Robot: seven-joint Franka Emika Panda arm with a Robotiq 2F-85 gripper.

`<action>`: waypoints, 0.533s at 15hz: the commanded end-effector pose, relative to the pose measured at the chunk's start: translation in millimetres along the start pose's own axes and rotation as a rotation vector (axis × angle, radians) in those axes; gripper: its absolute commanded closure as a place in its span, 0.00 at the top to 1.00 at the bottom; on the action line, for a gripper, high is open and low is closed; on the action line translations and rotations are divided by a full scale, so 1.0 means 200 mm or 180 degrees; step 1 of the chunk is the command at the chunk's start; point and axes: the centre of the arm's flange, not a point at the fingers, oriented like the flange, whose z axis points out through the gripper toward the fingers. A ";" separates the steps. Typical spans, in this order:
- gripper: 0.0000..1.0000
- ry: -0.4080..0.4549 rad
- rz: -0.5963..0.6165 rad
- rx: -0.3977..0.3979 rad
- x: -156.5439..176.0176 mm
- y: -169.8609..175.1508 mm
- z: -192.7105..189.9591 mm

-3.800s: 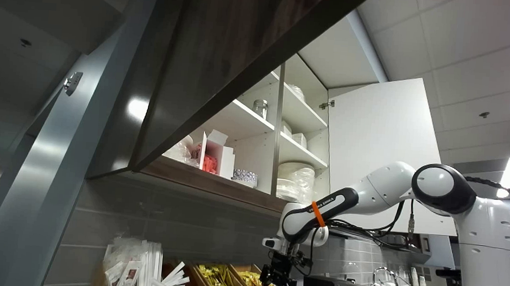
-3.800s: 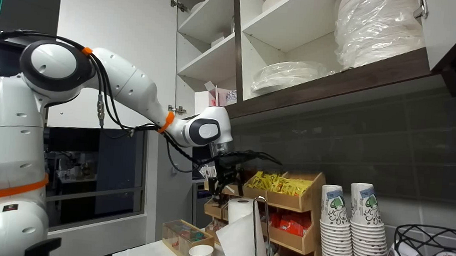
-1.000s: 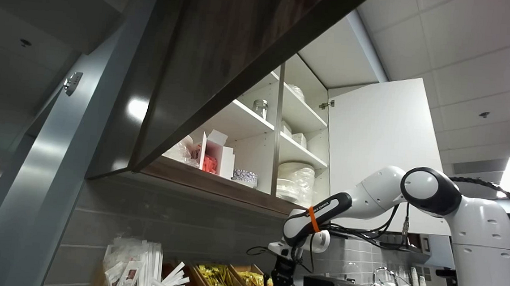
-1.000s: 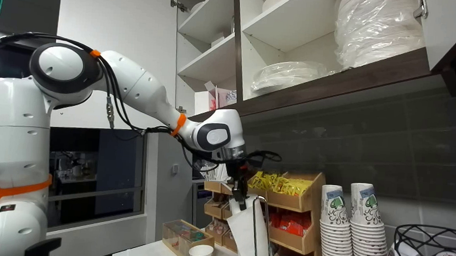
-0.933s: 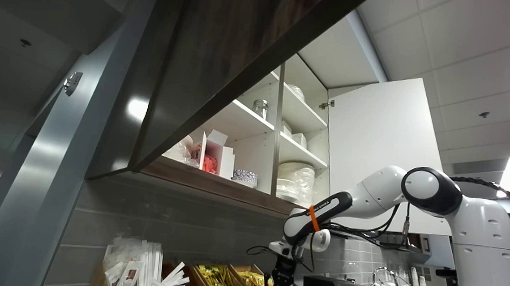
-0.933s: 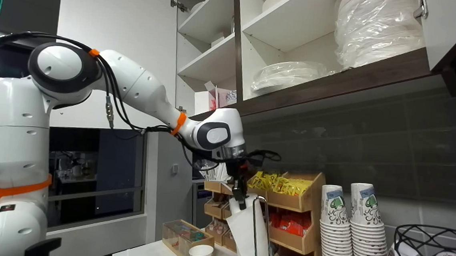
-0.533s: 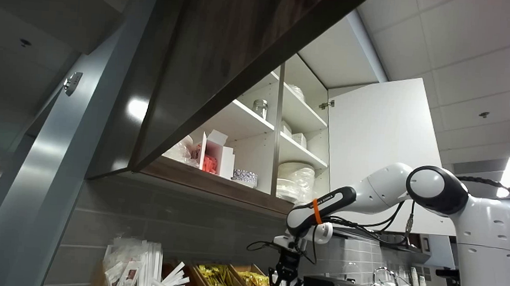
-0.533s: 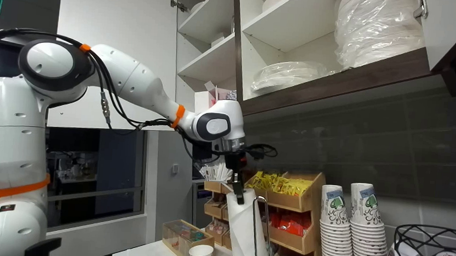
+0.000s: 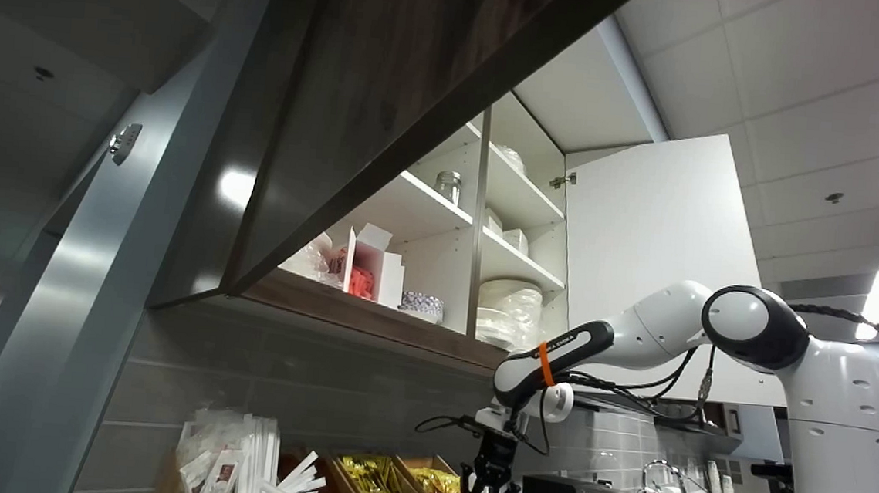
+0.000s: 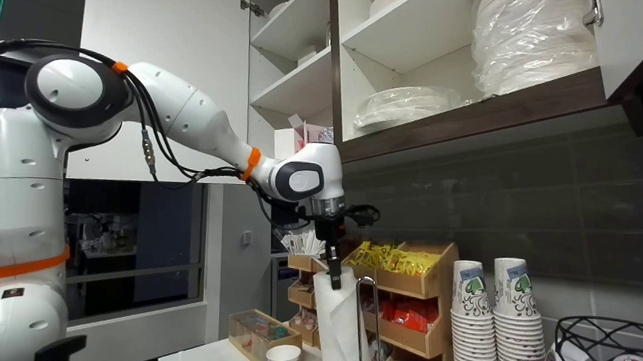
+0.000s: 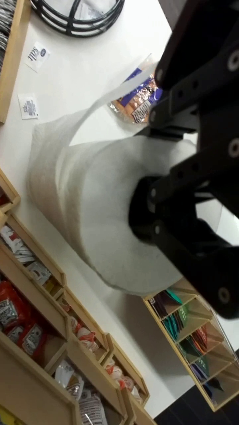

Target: Turn the paper towel to the left

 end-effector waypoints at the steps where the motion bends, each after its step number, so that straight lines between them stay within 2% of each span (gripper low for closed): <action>1: 0.06 0.0046 -0.0389 -0.0087 0.03 0.01 0.06; 5: 0.06 0.0057 -0.0613 -0.0050 0.10 0.09 0.10; 8: 0.06 -0.0005 -0.0658 -0.0005 0.10 0.09 0.12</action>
